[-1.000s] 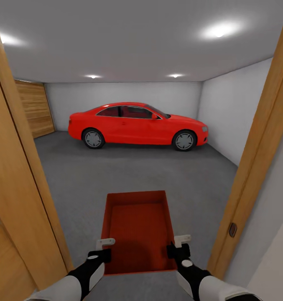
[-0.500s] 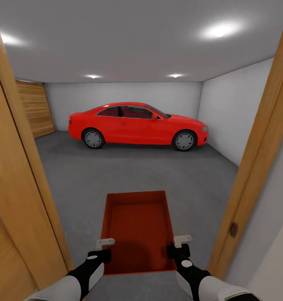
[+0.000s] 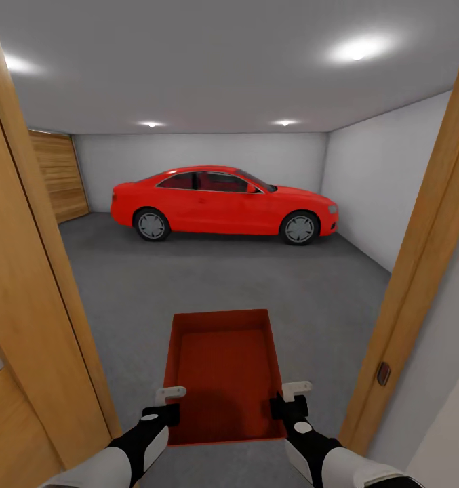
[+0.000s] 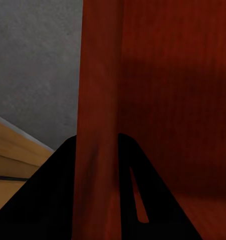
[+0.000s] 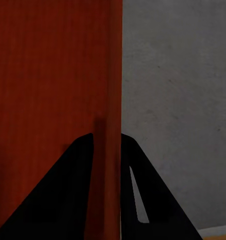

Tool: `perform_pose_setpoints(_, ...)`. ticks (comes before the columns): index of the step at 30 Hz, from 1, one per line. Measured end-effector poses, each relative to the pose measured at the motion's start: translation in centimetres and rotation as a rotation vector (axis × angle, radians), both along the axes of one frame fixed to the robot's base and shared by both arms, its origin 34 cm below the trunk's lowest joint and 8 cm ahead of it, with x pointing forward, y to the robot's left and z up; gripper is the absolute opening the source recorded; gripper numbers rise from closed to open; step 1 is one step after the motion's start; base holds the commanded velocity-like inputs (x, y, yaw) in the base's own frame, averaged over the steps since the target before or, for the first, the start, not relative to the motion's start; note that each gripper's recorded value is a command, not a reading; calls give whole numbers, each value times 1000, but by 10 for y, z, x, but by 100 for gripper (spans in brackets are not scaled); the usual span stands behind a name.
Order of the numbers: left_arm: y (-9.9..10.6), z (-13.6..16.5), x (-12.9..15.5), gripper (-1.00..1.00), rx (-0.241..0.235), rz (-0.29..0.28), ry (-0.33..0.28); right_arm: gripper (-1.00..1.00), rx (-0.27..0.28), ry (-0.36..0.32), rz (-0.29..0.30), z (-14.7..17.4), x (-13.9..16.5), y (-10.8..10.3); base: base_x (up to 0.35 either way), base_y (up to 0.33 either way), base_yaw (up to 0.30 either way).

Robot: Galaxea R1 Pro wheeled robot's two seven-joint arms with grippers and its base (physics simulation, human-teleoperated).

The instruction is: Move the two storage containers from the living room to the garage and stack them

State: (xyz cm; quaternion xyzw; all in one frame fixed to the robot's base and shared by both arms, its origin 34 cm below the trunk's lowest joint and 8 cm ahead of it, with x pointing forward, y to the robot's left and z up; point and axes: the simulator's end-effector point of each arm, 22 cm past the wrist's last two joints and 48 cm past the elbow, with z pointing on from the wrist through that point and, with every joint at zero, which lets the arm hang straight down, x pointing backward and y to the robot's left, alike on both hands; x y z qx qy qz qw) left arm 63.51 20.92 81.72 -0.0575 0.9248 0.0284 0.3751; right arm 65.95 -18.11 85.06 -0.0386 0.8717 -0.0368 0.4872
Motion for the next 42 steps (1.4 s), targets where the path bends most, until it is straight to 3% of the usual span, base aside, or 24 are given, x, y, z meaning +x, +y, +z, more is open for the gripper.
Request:
perform_pose_setpoints(9,-2,0,-1,-100,1,5,2,-100,-3,1,3,0,0,-2,54,0,0)
perform_pose_setpoints(42,-2,1,-1,-100,1,5,1,-100,-3,0,3,0,0,-2,314,0,0)
